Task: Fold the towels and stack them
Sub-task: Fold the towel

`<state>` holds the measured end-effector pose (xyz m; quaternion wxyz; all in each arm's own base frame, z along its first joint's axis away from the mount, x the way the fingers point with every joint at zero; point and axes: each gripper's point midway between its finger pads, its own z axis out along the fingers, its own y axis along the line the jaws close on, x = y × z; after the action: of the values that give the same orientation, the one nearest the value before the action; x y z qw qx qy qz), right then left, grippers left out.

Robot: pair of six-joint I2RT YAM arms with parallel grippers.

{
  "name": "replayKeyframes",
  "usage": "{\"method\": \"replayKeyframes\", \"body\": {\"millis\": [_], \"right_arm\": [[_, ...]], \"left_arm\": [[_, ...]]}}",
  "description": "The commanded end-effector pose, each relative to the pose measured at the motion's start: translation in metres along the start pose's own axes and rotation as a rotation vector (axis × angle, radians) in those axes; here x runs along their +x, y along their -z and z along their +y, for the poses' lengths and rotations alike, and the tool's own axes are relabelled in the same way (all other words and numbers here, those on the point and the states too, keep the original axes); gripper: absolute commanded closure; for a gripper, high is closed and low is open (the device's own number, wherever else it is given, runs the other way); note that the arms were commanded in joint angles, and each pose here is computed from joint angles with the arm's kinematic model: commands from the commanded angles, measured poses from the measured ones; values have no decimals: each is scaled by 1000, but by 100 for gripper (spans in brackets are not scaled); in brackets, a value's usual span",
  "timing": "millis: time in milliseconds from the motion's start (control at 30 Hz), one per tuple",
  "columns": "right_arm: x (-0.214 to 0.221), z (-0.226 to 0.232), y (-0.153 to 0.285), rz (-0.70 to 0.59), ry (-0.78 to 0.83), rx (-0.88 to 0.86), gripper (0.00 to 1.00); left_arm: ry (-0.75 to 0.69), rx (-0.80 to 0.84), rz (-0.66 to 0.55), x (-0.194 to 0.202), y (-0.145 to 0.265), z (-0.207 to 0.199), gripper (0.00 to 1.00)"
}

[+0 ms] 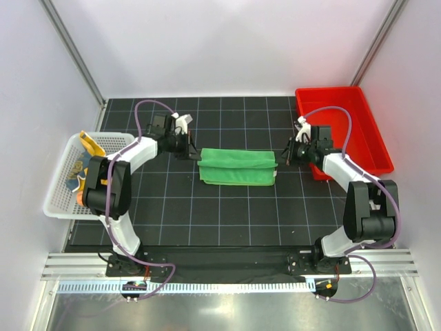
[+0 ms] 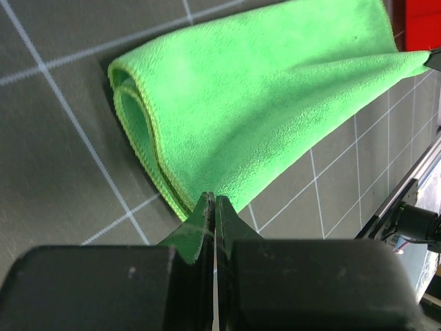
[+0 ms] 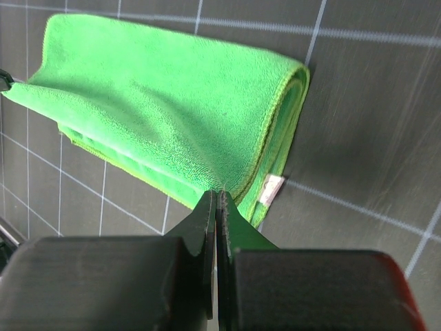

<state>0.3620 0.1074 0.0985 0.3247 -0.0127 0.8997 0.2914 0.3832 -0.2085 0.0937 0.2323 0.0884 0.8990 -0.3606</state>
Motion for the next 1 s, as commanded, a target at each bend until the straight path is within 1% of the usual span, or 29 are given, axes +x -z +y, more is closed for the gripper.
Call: {"method": "replayKeyframes", "body": {"millis": [0,167,300,433,567,633,733,767,800,867,900,933,967], "right_arm": [[-4,15,8,-33,3,-29,99],[6,12,13,-24,-19,6,99],[24,5,10,18,-45,29,99],[34,6,6,49,-69,33,99],[40,2,8,54,-82,57,99],[46,-2,5,79,-99,68,99],[56,-10,1,105,-121,100,96],[59,-14,1,110,-124,121,95],[61,-16,1,115,-129,137,93],[65,-20,1,132,-140,160,86],[66,-19,1,140,-142,151,79],[68,-18,1,156,-152,147,77],[66,-18,1,154,-152,156,75]], "left_arm": [[-28,0,-46,-8,14,-10,100],[-22,-11,-38,-1,16,-8,100],[-8,-10,-1,14,16,-5,100],[18,-5,26,23,13,-5,100],[27,-5,34,35,11,-3,100],[43,6,51,40,10,-5,100],[46,-9,52,45,12,-4,100],[50,-13,60,47,12,-2,98],[52,-13,67,49,11,-2,91],[68,-1,93,55,8,-4,90],[67,1,101,57,6,-6,88],[72,-2,107,60,6,-6,86],[64,-3,113,61,7,-9,78]]}}
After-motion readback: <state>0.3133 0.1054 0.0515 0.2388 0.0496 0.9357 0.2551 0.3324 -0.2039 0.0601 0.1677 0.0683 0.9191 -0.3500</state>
